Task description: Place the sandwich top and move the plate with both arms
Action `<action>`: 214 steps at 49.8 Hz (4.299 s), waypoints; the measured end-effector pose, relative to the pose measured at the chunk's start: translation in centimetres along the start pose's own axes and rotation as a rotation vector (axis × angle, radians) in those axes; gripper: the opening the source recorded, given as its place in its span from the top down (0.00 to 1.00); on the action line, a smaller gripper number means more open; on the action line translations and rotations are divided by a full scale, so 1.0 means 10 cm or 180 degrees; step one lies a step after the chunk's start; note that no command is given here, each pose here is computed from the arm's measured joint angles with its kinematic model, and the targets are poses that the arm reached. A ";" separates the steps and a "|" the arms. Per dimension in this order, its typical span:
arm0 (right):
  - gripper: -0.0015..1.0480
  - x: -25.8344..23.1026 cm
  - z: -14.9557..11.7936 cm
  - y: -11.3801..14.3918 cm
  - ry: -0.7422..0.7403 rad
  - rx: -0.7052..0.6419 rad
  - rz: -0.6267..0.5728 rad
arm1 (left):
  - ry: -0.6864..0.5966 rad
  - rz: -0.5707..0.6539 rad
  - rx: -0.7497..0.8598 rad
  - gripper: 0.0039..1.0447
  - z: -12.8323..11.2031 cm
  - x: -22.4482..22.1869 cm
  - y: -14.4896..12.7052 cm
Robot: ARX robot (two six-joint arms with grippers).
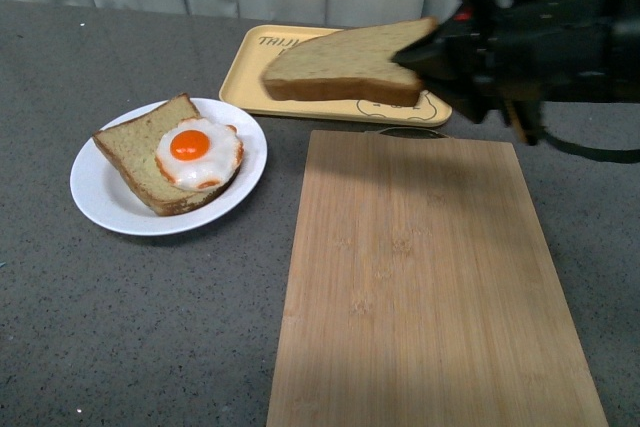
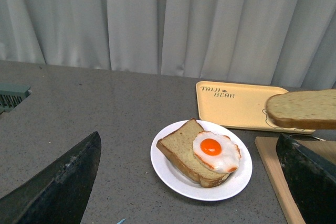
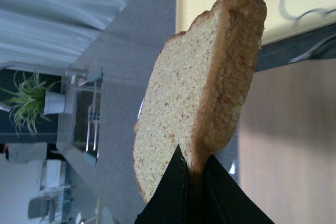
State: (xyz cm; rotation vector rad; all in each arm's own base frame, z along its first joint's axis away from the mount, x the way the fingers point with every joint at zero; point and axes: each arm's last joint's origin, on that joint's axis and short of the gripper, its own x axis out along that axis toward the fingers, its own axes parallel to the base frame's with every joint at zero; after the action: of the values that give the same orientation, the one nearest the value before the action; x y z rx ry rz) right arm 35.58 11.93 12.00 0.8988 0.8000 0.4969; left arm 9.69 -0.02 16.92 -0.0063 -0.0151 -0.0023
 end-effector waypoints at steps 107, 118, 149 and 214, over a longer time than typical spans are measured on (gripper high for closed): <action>0.99 -2.16 -0.77 -0.19 -0.2495 -0.2835 -0.1592 | 0.0004 0.0007 0.0000 0.06 0.00 0.00 0.00; 0.99 -2.28 -0.91 -0.18 -0.2498 -0.2832 -0.1602 | 0.0004 0.0001 0.0000 0.06 0.00 0.00 0.00; 0.99 -2.45 -1.08 -0.11 -0.2563 -0.2858 -0.1564 | 0.0004 0.0001 0.0000 0.06 0.00 0.00 0.00; 0.07 -2.58 -1.27 -0.12 -0.2550 -0.2858 -0.1568 | 0.0946 0.0113 -0.0500 0.06 -0.10 0.07 -0.01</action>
State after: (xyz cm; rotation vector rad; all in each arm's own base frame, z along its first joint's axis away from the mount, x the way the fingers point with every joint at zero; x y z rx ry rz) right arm 9.77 0.01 16.50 0.0029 -0.0021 0.0027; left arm 10.40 -0.15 15.94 -0.1633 0.2826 0.0312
